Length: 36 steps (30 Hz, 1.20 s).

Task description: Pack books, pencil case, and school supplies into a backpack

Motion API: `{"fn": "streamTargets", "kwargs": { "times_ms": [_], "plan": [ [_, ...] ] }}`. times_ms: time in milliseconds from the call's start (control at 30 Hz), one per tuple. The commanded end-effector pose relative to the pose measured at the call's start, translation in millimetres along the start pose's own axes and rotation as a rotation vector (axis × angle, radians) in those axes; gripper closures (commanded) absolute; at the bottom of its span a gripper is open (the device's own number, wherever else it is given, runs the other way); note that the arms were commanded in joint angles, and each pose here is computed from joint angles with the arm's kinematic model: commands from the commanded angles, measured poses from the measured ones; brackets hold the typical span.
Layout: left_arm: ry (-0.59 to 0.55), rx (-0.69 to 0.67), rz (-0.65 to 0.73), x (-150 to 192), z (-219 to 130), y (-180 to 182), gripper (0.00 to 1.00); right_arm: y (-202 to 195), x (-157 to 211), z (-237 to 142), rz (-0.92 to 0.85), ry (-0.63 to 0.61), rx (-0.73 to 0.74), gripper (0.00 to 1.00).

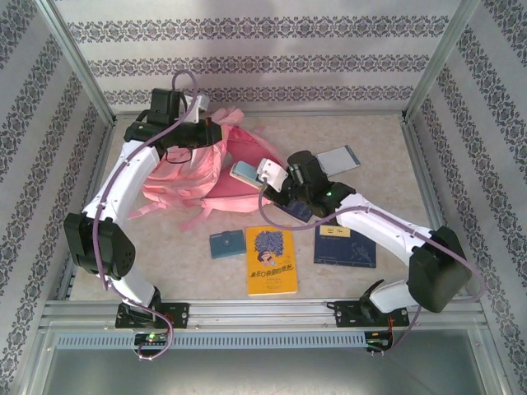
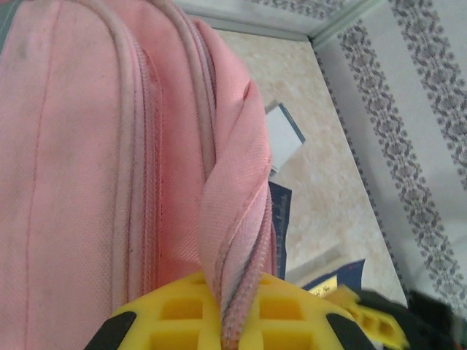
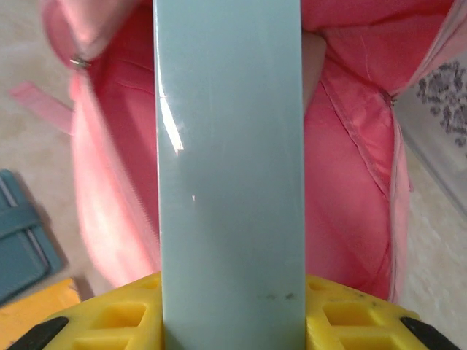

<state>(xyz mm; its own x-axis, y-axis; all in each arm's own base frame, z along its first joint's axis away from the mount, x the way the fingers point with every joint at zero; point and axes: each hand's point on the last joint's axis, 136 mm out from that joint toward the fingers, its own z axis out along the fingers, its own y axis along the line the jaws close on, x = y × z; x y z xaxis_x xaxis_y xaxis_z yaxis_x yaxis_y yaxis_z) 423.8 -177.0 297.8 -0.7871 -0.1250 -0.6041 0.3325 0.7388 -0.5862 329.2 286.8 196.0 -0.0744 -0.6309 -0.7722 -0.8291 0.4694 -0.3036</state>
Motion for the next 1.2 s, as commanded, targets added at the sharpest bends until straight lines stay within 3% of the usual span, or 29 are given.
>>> {"fn": "streamTargets", "kwargs": {
  "times_ms": [0, 267, 633, 800, 1000, 1167],
  "plan": [
    [-0.05, 0.135, 0.173, -18, -21, -48, 1.0, -19, -4, 10, -0.039, 0.045, 0.047, 1.0],
    [-0.036, 0.21, 0.173, -9, -21, -58, 1.0, -12, 16, 60, -0.229, 0.243, 0.011, 1.0],
    [-0.033, 0.238, 0.168, -8, -20, -62, 1.0, 37, -23, 92, -0.249, 0.11, -0.183, 1.0],
    [-0.033, 0.255, 0.165, -7, -19, -65, 1.0, 51, -31, 114, -0.266, 0.133, -0.208, 1.0],
    [-0.025, 0.282, 0.172, -7, -17, -76, 1.0, 58, -31, 153, -0.282, 0.214, -0.182, 0.97],
    [-0.005, 0.3, 0.172, -2, -10, -82, 1.0, 48, -46, 173, -0.228, 0.208, -0.108, 0.93]
  ]
}}
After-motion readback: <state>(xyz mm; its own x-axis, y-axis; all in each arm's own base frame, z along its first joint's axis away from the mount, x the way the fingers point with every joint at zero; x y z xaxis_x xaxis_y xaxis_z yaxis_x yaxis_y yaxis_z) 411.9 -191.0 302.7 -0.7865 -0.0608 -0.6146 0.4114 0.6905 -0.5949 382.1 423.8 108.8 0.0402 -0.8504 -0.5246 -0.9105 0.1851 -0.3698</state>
